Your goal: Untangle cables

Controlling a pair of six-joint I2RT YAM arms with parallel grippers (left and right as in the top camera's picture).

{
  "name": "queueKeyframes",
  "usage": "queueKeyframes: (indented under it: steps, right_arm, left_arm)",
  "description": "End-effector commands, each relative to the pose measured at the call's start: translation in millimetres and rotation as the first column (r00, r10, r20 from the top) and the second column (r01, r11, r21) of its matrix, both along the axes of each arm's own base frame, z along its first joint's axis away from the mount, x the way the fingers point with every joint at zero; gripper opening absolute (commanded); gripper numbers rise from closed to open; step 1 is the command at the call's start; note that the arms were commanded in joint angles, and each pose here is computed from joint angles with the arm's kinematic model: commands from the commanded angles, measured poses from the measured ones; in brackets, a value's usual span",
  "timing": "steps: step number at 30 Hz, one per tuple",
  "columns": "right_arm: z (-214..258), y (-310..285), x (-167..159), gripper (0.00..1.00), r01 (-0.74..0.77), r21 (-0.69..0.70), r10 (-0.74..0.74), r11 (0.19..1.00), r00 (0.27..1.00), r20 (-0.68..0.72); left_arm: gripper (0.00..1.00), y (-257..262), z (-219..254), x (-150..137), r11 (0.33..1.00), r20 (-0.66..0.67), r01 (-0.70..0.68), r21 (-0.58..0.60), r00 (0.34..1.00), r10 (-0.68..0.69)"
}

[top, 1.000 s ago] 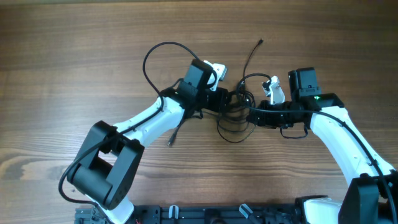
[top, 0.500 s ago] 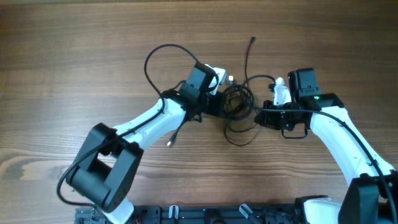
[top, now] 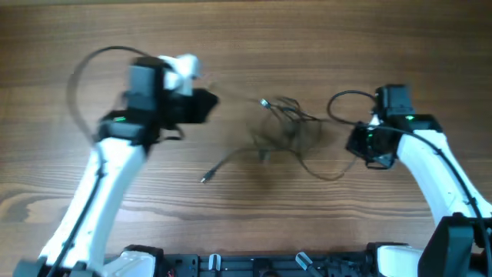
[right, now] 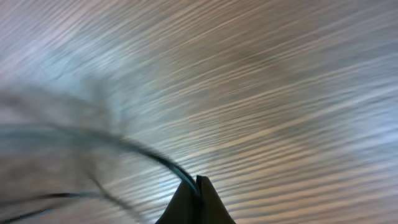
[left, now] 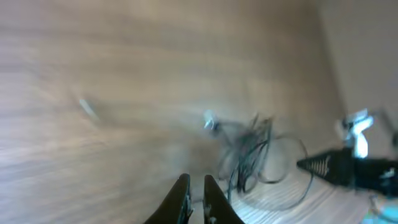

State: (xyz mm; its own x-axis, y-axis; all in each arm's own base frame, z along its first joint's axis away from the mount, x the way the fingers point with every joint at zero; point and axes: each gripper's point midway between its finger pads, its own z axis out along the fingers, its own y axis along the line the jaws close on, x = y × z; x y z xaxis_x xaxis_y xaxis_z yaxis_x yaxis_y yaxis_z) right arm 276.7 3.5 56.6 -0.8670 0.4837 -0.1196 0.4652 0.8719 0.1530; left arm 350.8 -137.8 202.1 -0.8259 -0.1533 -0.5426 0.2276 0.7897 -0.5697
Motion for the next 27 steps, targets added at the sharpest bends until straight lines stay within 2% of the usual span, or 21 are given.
queueKeyframes:
  steps: [1,6,7,9,11,12,13,14,18,20,23,25,27]
  right_arm:
    - [36,-34,21,0.04,0.062,-0.092,-0.053,0.994,0.994,0.095]
    - [87,-53,37,0.04,0.079,-0.111,-0.054,0.991,0.975,0.215]
    - [98,-49,42,0.04,0.039,-0.095,-0.015,0.995,0.969,0.245]
    - [128,-9,54,0.04,-0.213,0.010,0.194,0.977,0.908,0.371]
    - [153,31,54,0.04,-0.433,0.104,0.331,0.895,0.803,0.496]
    - [169,56,49,0.04,-0.553,0.150,0.382,0.820,0.722,0.576]
    - [192,86,38,0.04,-0.694,0.197,0.408,0.693,0.602,0.686]
    - [204,99,32,0.04,-0.747,0.216,0.400,0.628,0.549,0.734]
    - [228,122,26,0.04,-0.823,0.241,0.358,0.514,0.461,0.812]
    - [229,126,31,0.04,-0.815,0.238,0.360,0.528,0.468,0.807]
    - [216,123,47,0.04,-0.732,0.235,0.363,0.639,0.556,0.748]
    - [208,123,53,0.04,-0.693,0.213,0.374,0.689,0.592,0.714]
    - [204,129,52,0.04,-0.683,0.193,0.393,0.704,0.602,0.695]
  left_arm:
    - [0.10,37,32,3,0.989,0.039,-0.038,-0.141,0.998,0.044]
    - [0.11,87,30,12,0.962,-0.014,-0.206,-0.177,0.978,0.207]
    - [0.13,92,30,12,0.955,-0.031,-0.231,-0.187,0.973,0.230]
    - [0.20,93,28,10,0.947,-0.061,-0.252,-0.199,0.968,0.245]
    - [0.24,86,26,8,0.951,-0.071,-0.239,-0.198,0.971,0.229]
    - [0.29,82,25,8,0.954,-0.076,-0.227,-0.197,0.973,0.216]
    - [0.37,73,24,7,0.959,-0.079,-0.205,-0.197,0.978,0.193]
    - [0.41,66,22,6,0.962,-0.084,-0.187,-0.197,0.981,0.173]
    - [0.57,37,14,2,0.975,-0.108,-0.110,-0.195,0.990,0.090]
    - [0.61,16,6,-2,0.979,-0.131,-0.058,-0.194,0.991,0.033]
    - [0.64,-11,-7,-6,0.981,-0.158,0.014,-0.192,0.986,-0.045]
    - [0.65,-31,-14,-9,0.979,-0.167,0.065,-0.191,0.981,-0.098]
    - [0.67,-55,-23,-13,0.973,-0.169,0.131,-0.192,0.972,-0.164]
